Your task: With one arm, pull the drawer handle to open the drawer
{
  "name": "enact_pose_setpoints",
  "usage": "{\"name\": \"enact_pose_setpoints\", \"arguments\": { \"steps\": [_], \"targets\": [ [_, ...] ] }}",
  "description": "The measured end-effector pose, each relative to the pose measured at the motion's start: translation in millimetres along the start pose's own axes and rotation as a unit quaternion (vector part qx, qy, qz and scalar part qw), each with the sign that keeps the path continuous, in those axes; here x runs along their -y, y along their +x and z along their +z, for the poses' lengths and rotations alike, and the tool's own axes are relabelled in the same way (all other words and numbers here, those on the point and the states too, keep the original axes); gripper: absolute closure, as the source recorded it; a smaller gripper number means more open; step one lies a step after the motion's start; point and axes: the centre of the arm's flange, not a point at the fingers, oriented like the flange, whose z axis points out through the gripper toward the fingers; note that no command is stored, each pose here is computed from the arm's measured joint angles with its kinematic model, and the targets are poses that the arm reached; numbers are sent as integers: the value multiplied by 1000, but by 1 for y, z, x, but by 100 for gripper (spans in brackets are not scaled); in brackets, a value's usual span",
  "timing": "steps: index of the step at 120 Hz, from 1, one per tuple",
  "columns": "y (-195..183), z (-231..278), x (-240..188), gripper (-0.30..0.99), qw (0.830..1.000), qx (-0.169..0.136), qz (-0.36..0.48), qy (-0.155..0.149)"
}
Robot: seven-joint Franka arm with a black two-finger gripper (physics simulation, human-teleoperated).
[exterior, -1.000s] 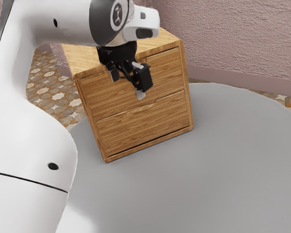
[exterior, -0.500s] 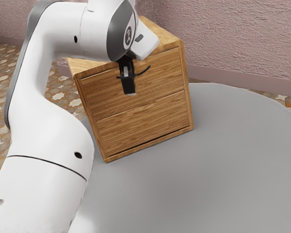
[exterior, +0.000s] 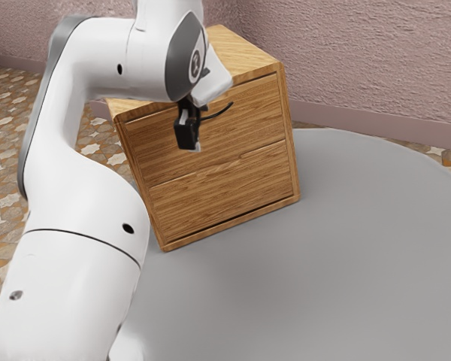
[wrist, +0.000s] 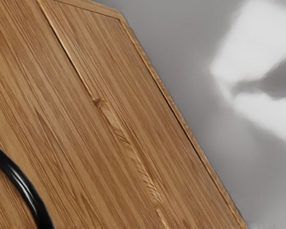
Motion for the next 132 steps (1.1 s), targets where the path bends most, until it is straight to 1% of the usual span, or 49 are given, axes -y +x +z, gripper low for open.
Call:
{"name": "enact_pose_setpoints", "arguments": {
  "steps": [9,16,21,29,41,53,55,64,69,74,88,96,97,101,105,118,123,129,132],
  "targets": [
    [4,1,0,0,1000,-13,-11,0],
    [20,-3,-2,0,1000,-20,-14,7],
    [30,-7,-3,0,1000,-20,-20,13],
    [37,-3,0,0,999,-3,-43,16],
    [33,7,2,0,996,16,-93,2],
    [29,12,2,-1,990,24,-138,-12],
    [30,12,2,-2,989,25,-144,-12],
    [30,9,1,2,985,30,-169,-13],
    [30,9,1,1,983,32,-182,-15],
    [31,10,0,-1,980,34,-193,-16],
    [36,13,-4,-1,975,38,-220,-21],
    [47,8,-11,-1,973,37,-225,-24],
    [50,6,-13,-1,973,37,-225,-24],
    [59,-14,-24,12,973,35,-226,-18],
    [62,-40,-38,9,973,35,-230,-12],
    [59,-155,-106,5,968,34,-250,9],
    [56,-173,-123,4,966,36,-256,4],
    [51,-181,-132,3,964,41,-263,-9],
    [48,-185,-135,2,964,38,-264,-17]
  ]
}}
